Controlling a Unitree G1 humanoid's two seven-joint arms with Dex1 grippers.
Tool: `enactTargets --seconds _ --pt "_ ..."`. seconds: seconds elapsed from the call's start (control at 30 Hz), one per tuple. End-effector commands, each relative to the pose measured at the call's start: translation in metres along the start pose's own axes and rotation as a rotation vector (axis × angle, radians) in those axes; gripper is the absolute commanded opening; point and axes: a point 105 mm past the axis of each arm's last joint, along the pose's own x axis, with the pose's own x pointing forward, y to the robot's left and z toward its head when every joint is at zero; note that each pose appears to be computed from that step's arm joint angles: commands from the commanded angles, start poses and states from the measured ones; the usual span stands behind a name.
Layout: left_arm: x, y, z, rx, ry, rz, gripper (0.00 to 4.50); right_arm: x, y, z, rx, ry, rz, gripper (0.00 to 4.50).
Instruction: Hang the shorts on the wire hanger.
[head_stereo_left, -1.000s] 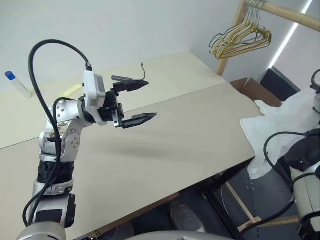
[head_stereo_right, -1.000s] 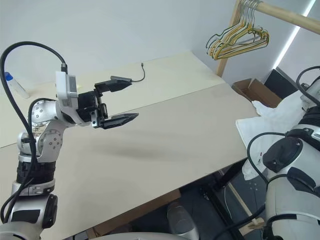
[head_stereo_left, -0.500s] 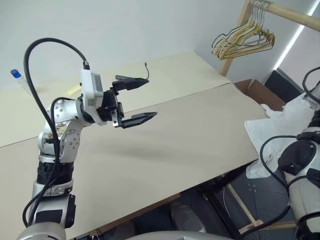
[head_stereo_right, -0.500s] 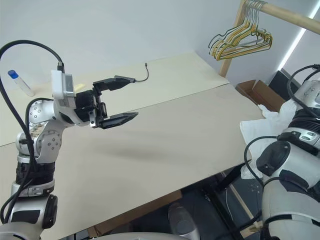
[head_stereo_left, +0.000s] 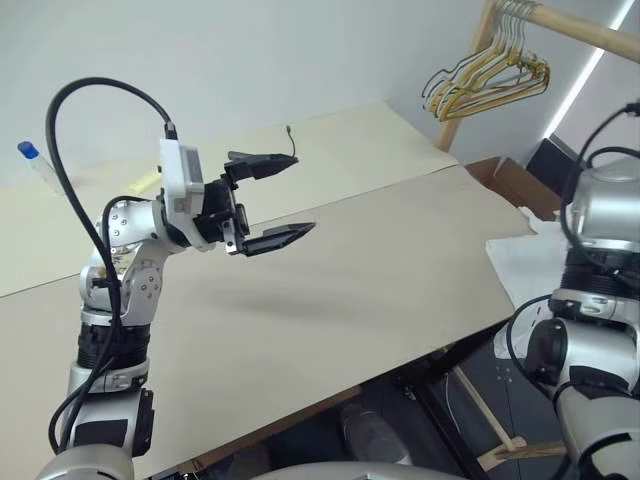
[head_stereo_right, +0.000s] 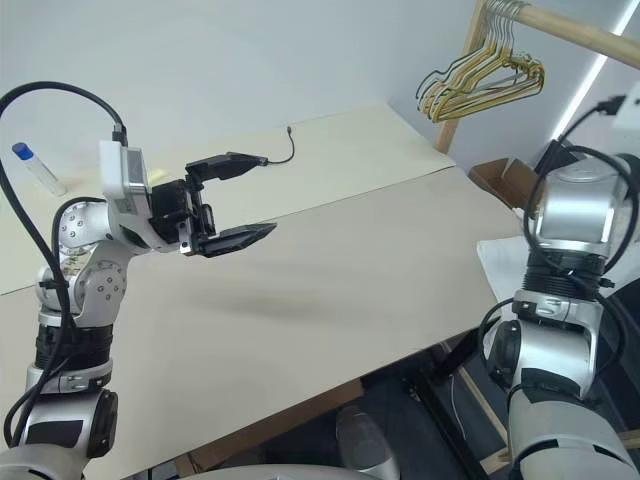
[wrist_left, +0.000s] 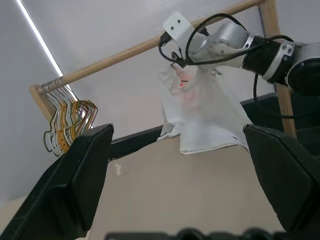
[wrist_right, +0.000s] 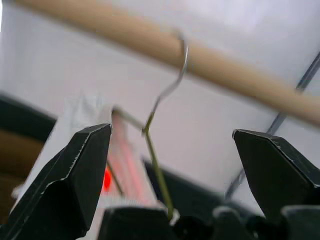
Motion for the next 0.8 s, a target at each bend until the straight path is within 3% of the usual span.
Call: enactTargets --seconds 0.03,0.27,0.37,0.5,0.57,0.67,0.8 --pt "-0.014 0.005 0.002 0.018 0.016 0.042 4.50 -0.016 0.009 0.040 0.018 -0.201 0.058 4.48" --pt "-0.047 0.006 -0.017 -0.013 0.157 0.157 4.50 -0.066 0.071 0.061 -0.029 -0.387 0.440 4.48" --pt "-0.064 0.001 -0.028 -0.062 0.242 0.222 4.50 -0.089 0.099 0.052 -0.005 -0.345 0.659 4.48" --pt "-0.085 -0.004 -0.039 -0.152 0.290 0.326 4.50 -0.136 0.134 0.037 0.079 -0.219 1.130 4.48" --pt "-0.093 -0.008 -0.039 -0.192 0.271 0.360 4.50 -0.165 0.143 0.027 0.114 -0.138 1.373 4.48" --pt "-0.106 -0.017 -0.048 -0.216 0.323 0.406 4.50 -0.203 0.143 0.015 0.078 -0.137 1.654 4.48" --pt "-0.116 -0.026 -0.054 -0.253 0.350 0.468 4.50 -0.230 0.135 0.003 0.018 -0.139 1.859 4.48"
